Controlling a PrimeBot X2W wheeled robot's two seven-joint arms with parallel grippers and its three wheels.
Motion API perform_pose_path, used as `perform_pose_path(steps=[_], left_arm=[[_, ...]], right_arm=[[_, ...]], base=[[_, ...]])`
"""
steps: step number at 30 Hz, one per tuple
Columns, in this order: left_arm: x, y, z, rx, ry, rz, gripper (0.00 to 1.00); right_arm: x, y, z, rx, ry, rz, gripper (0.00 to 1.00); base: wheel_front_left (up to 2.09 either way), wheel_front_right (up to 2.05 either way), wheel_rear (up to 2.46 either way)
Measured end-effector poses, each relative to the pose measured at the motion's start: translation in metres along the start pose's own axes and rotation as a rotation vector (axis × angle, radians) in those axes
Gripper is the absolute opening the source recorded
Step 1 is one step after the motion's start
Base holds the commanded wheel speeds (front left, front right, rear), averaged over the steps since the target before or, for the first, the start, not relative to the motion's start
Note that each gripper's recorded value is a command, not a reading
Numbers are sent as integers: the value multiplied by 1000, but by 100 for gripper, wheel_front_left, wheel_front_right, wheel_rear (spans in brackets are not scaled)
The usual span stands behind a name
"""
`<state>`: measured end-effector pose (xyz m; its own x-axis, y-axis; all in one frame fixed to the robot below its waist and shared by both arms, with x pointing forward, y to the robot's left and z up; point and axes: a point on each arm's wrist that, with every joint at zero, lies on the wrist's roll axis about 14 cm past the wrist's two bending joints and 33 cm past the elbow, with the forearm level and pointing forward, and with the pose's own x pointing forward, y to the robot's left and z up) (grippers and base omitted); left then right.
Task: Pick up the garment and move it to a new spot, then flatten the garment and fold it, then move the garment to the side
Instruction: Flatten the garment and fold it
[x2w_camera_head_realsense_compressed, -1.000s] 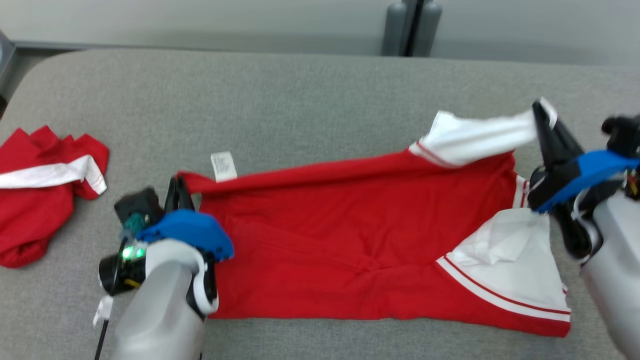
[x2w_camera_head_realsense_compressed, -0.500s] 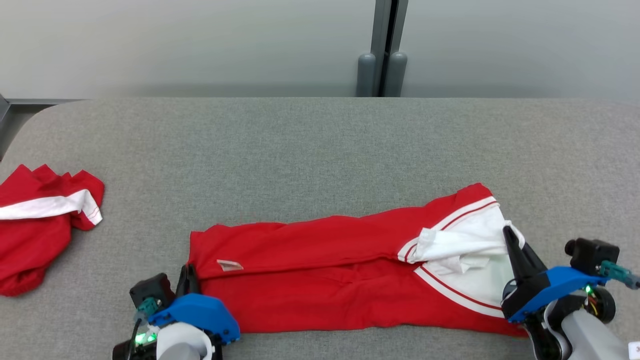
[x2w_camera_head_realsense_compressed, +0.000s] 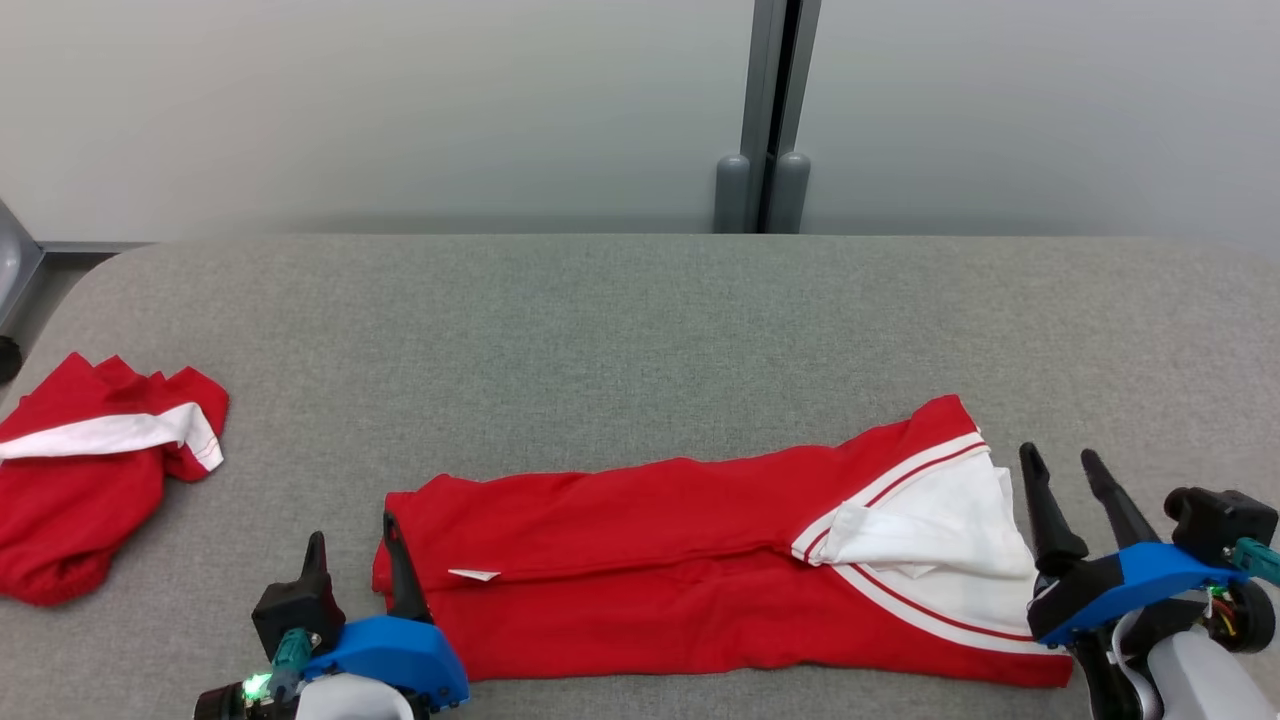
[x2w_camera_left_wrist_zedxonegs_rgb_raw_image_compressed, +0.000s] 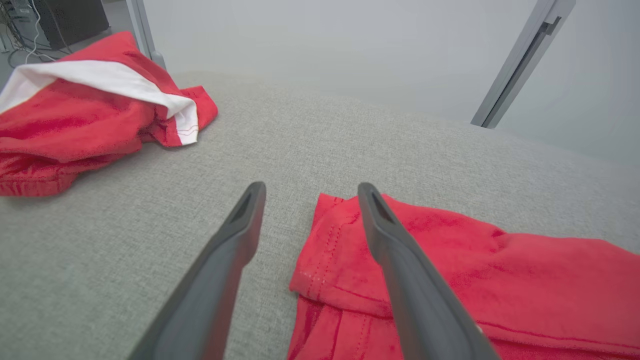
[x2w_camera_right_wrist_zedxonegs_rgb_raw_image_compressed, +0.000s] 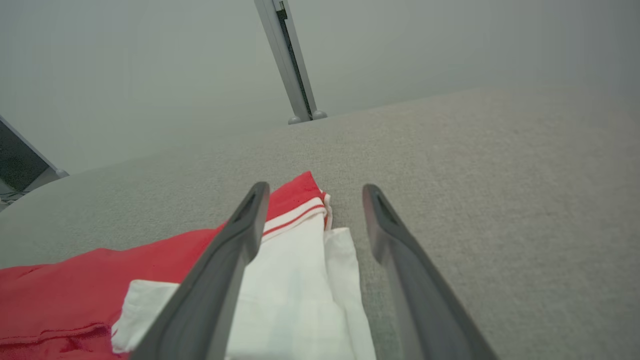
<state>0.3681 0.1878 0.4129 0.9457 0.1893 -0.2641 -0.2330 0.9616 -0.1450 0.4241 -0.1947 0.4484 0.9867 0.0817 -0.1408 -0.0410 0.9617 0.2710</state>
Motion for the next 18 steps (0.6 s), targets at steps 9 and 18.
perform_pose_path(steps=[9,18], left_arm=[[-23,-17,25,171,-138,-90,100],[-33,-17,11,184,-104,-113,100]], right_arm=[[-27,11,24,-93,-127,-27,100],[-33,14,-17,-77,-9,-35,100]], base=[[0,0,0],[0,0,0]])
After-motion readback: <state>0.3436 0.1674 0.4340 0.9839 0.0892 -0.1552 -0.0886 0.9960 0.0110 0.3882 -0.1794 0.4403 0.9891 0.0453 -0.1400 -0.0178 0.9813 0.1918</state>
